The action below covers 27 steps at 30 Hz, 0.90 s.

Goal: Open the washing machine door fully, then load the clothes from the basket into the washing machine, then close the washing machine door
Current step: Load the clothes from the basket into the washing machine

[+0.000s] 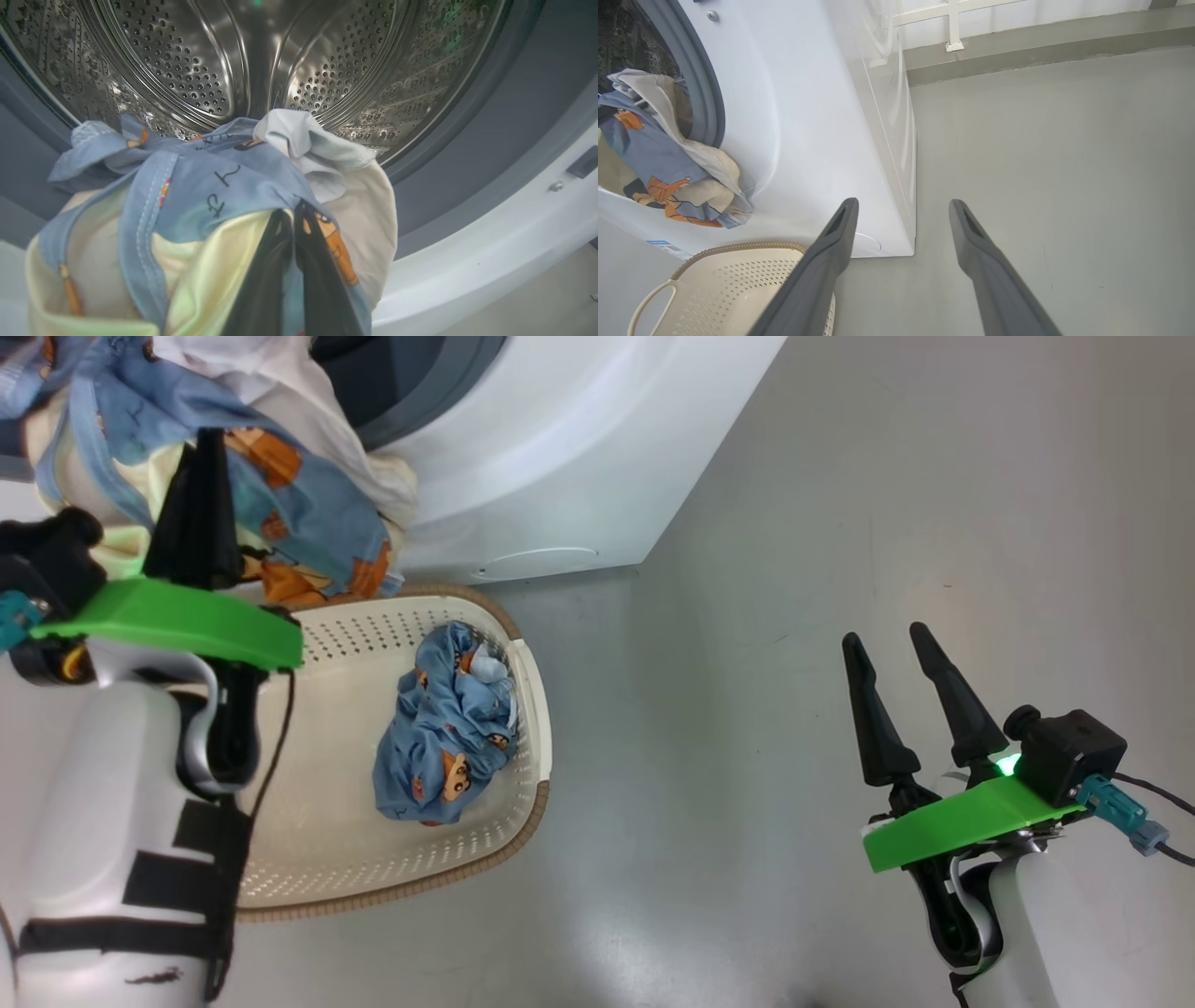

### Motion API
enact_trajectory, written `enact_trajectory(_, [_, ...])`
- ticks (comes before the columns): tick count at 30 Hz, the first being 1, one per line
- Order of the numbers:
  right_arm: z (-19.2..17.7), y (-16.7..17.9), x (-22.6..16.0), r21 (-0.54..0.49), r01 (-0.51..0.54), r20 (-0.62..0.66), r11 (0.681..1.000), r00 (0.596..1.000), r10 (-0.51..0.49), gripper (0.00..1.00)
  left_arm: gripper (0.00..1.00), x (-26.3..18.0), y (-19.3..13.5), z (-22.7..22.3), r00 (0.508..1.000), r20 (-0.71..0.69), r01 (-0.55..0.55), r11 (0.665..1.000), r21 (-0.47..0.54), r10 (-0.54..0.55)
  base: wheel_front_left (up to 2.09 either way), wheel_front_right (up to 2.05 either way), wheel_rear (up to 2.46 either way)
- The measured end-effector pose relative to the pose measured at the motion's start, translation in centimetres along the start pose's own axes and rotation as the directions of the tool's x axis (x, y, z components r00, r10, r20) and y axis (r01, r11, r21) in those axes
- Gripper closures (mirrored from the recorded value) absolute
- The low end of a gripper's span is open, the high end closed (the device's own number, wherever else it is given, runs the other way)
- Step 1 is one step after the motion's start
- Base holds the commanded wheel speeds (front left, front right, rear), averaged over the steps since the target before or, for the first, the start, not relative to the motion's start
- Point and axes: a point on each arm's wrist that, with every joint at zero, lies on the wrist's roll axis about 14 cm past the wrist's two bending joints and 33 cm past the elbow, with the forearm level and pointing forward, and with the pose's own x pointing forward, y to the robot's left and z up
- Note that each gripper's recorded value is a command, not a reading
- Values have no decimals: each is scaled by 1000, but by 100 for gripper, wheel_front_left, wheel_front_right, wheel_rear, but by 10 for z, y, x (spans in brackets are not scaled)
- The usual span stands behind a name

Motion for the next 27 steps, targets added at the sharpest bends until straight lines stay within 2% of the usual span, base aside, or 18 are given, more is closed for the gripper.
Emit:
enact_trajectory(18, [-3,-8,-6,8,28,-11,1000,1000,-28,0,100,56,15,3,996,-81,-11,993,119,21,0,0,0])
enact_trajectory(27, [-4,-12,-9,26,44,-15,999,999,-43,0,100,85,5,14,995,-99,23,976,215,-1,0,0,0])
